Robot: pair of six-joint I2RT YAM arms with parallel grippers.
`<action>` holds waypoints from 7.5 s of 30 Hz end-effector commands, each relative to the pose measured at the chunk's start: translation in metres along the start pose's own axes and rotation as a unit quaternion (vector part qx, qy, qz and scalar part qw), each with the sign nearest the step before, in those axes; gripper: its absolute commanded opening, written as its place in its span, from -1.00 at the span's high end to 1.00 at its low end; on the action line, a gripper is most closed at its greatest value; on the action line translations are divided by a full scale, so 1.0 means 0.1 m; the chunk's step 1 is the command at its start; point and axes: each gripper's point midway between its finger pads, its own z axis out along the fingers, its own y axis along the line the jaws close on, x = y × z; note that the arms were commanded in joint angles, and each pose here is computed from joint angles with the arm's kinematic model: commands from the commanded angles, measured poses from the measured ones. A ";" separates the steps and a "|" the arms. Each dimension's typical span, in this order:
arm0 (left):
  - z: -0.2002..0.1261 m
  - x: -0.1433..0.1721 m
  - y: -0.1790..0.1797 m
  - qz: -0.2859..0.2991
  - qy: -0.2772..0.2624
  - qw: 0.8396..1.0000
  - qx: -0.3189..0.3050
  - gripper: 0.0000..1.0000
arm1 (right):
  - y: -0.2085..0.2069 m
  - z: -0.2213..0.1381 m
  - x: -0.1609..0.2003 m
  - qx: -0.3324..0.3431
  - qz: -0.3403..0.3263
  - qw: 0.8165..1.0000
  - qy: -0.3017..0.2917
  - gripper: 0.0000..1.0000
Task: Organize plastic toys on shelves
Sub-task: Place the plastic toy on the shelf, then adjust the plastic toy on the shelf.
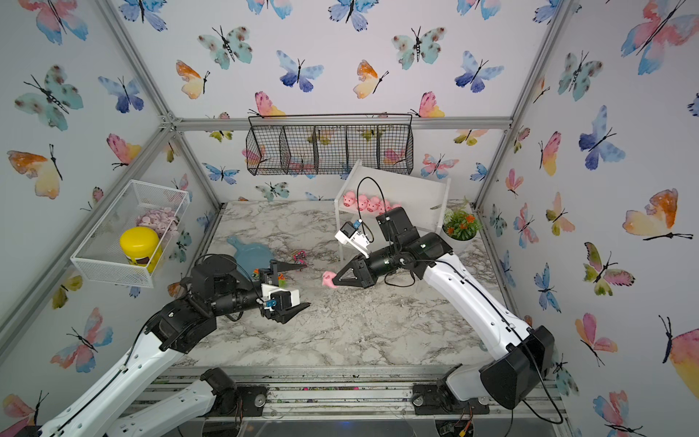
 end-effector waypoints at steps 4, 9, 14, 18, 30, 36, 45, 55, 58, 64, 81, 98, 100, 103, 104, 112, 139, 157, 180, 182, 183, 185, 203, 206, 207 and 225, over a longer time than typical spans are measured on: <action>0.10 -0.21 -0.10 0.017 -0.074 0.996 0.050 -0.52 | 0.17 0.04 0.10 -0.049 0.002 0.999 0.014 0.85; 0.14 -0.23 -0.13 0.018 -0.087 0.994 0.062 -0.33 | 0.16 0.08 0.13 -0.054 0.009 0.998 0.020 0.85; 0.17 -0.19 -0.11 0.021 -0.079 0.995 0.057 -0.20 | 0.17 0.13 0.14 -0.060 0.013 0.998 0.027 0.85; 0.21 -0.14 -0.10 0.024 -0.066 0.996 0.051 -0.18 | 0.17 0.18 0.16 -0.065 0.015 0.997 0.035 0.85; 0.22 -0.16 -0.14 0.023 -0.072 0.995 0.062 0.44 | 0.14 0.24 0.15 -0.065 0.019 0.997 0.043 0.85; 0.20 -0.18 -0.17 0.015 -0.076 0.994 0.070 0.82 | 0.14 0.24 0.11 -0.062 0.016 0.997 0.040 0.75; 0.16 -0.18 -0.17 -0.025 -0.067 0.995 0.068 1.00 | 0.36 0.05 -0.18 -0.036 -0.044 0.998 -0.009 0.32; 0.11 -0.23 0.12 -0.145 -0.067 0.987 0.005 1.00 | 0.48 -0.76 -0.88 0.165 -0.150 0.955 -0.195 -0.28; 0.12 -0.33 0.34 -0.231 -0.096 0.968 -0.029 1.00 | 0.60 -1.31 -1.14 0.243 -0.159 0.892 -0.346 -0.27; 0.33 -0.62 0.82 -0.426 -0.155 0.889 -0.066 1.00 | 0.24 -2.39 -0.87 0.426 -0.007 0.735 -0.528 -0.17; 1.86 -1.05 1.44 -0.541 -0.079 0.813 -0.203 1.00 | 0.37 -3.41 -0.10 0.565 0.098 0.546 -0.611 -0.10; 2.66 -0.78 1.50 -0.543 -0.026 0.793 -0.275 0.94 | 0.40 -3.33 -0.17 0.558 0.077 0.572 -0.596 -0.10; 2.69 -0.76 1.49 -0.542 -0.021 0.792 -0.281 0.89 | 0.39 -3.31 -0.17 0.556 0.077 0.575 -0.595 -0.10; 2.72 -0.74 1.46 -0.540 -0.016 0.793 -0.282 0.77 | 0.38 -3.30 -0.14 0.552 0.079 0.578 -0.595 -0.10; 2.73 -0.74 1.45 -0.540 -0.014 0.793 -0.281 0.75 | 0.38 -3.29 -0.13 0.551 0.080 0.579 -0.595 -0.10; 2.81 -0.67 1.36 -0.536 0.003 0.796 -0.282 0.56 | 0.40 -3.28 -0.10 0.541 0.082 0.584 -0.599 -0.10; 1.17 -1.25 1.29 -0.501 -0.135 0.832 -0.197 -0.47 | 0.33 -2.64 -0.71 0.529 0.015 0.730 -0.432 -0.13; 0.02 0.57 0.74 -0.576 -0.083 0.771 -0.258 -0.86 | -0.70 -2.51 -0.91 0.488 0.178 0.796 -0.310 0.16; -0.04 0.79 0.77 -0.564 -0.054 0.775 -0.280 -0.88 | -1.27 -2.58 -0.59 0.572 0.272 0.735 -0.242 0.22; -0.04 0.79 0.76 -0.563 -0.053 0.776 -0.280 -0.88 | -1.28 -2.55 -0.59 0.568 0.274 0.738 -0.240 0.23; -0.04 0.80 0.77 -0.563 -0.053 0.776 -0.280 -0.88 | -1.29 -2.54 -0.58 0.566 0.276 0.739 -0.239 0.24; -0.05 0.79 0.77 -0.563 -0.054 0.776 -0.281 -0.88 | -1.32 -2.51 -0.57 0.564 0.280 0.740 -0.236 0.30; -0.07 0.79 0.82 -0.559 -0.055 0.778 -0.283 -0.88 | -1.20 -2.44 -0.70 0.517 0.284 0.757 -0.281 0.79; -0.08 0.80 0.83 -0.558 -0.055 0.778 -0.284 -0.89 | -1.14 -2.38 -0.76 0.491 0.289 0.767 -0.294 0.79; -0.08 0.80 0.83 -0.558 -0.055 0.778 -0.284 -0.88 | -1.13 -2.37 -0.76 0.485 0.291 0.769 -0.297 0.79; -0.09 0.80 0.85 -0.557 -0.058 0.777 -0.286 -0.88 | -1.17 -2.29 -0.75 0.444 0.317 0.761 -0.350 0.77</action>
